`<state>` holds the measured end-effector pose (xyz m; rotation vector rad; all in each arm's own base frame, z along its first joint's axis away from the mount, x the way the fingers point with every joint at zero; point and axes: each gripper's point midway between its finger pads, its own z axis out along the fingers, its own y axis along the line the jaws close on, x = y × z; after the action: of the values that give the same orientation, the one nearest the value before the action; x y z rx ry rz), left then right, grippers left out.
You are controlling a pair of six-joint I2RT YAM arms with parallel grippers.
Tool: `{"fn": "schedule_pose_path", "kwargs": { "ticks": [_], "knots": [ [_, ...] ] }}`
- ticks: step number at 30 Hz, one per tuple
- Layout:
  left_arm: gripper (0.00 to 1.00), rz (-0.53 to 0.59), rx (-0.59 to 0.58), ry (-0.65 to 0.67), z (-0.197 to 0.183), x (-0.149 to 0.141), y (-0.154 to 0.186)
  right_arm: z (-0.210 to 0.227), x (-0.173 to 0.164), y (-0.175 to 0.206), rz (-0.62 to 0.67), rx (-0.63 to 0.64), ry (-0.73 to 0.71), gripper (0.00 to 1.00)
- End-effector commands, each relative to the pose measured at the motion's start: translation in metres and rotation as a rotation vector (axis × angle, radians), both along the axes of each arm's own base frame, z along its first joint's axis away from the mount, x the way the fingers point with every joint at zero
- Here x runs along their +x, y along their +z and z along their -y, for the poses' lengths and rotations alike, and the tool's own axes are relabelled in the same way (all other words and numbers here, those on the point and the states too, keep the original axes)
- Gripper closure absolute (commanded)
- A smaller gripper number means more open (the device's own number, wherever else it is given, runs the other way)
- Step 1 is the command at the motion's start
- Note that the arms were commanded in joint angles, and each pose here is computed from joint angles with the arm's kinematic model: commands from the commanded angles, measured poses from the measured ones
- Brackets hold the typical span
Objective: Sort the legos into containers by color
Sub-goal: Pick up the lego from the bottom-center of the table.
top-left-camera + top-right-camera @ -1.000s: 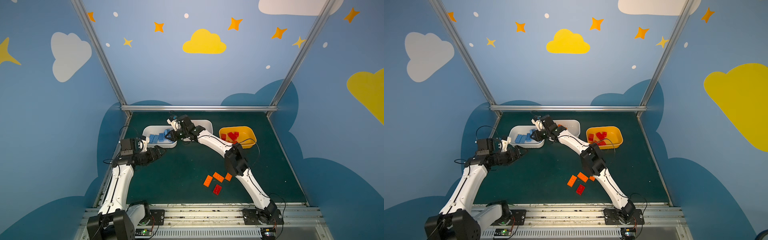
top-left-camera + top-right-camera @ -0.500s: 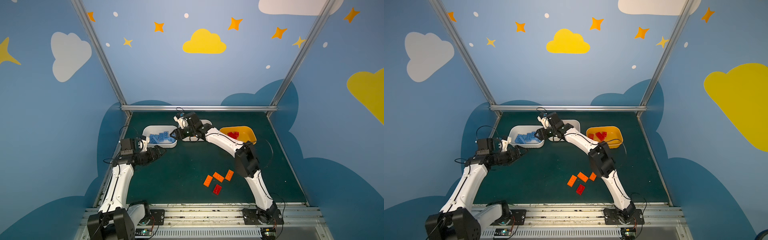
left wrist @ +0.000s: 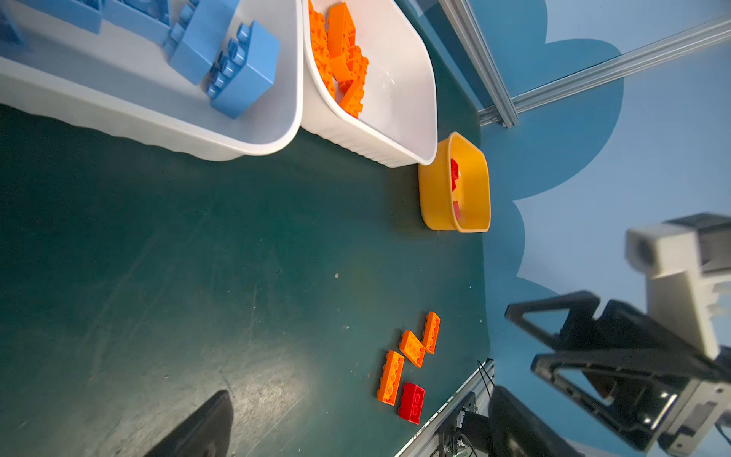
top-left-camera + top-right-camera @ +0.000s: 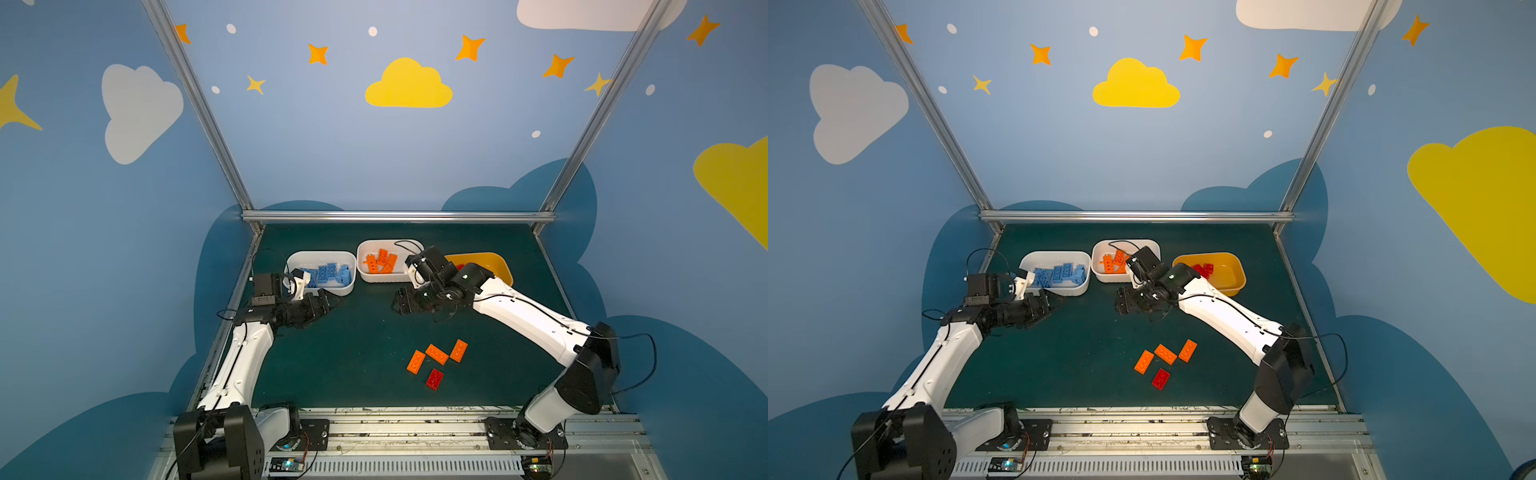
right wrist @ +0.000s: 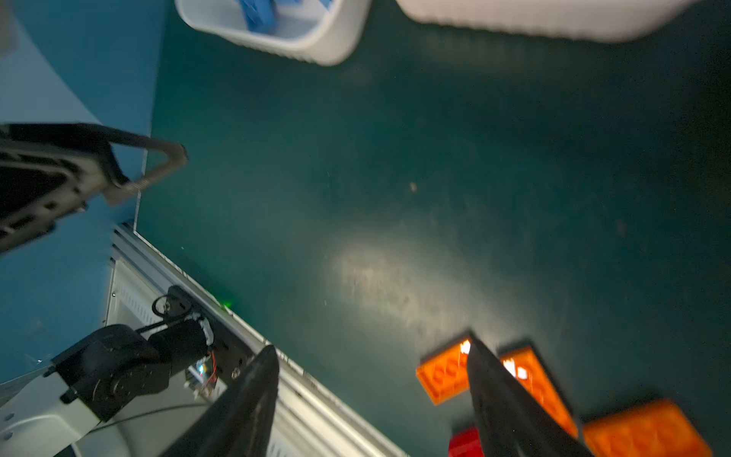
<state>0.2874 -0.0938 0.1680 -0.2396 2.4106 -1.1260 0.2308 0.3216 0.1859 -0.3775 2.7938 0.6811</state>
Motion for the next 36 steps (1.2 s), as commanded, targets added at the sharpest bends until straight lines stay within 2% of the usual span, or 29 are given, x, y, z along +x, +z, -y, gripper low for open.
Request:
{"fn": "schedule_pose_path", "kwargs": {
  "ticks": [1, 5, 7, 12, 15, 21, 28, 36],
  "knots": [
    [0.01, 0.018, -0.012, -0.022, 0.008, 0.003, 0.004, 0.042, -0.039, -0.022, -0.222, -0.159, -0.293, 0.25],
    [0.01, 0.025, -0.02, -0.044, 0.016, 0.002, 0.005, 0.049, -0.065, -0.041, -0.389, -0.251, -0.44, 0.25],
    [0.01, 0.03, -0.025, -0.053, 0.02, 0.001, 0.006, 0.051, -0.068, -0.051, -0.411, -0.301, -0.497, 0.25],
    [0.0, 0.046, -0.026, -0.072, 0.026, -0.002, 0.01, 0.023, -0.069, -0.077, -0.476, -0.202, -0.541, 0.27],
    [0.01, 0.054, -0.024, -0.074, 0.027, -0.006, 0.011, 0.019, -0.076, -0.098, -0.524, -0.253, -0.567, 0.27],
    [0.0, 0.058, -0.028, -0.075, 0.028, -0.014, 0.008, 0.008, -0.075, -0.124, -0.544, -0.272, -0.571, 0.28],
    [0.0, 0.064, -0.028, -0.072, 0.028, -0.021, 0.008, 0.023, -0.083, -0.143, -0.597, -0.354, -0.626, 0.34],
    [0.0, 0.061, -0.034, -0.072, 0.028, -0.019, 0.005, 0.029, -0.075, -0.155, -0.603, -0.335, -0.65, 0.41]
  ]
}}
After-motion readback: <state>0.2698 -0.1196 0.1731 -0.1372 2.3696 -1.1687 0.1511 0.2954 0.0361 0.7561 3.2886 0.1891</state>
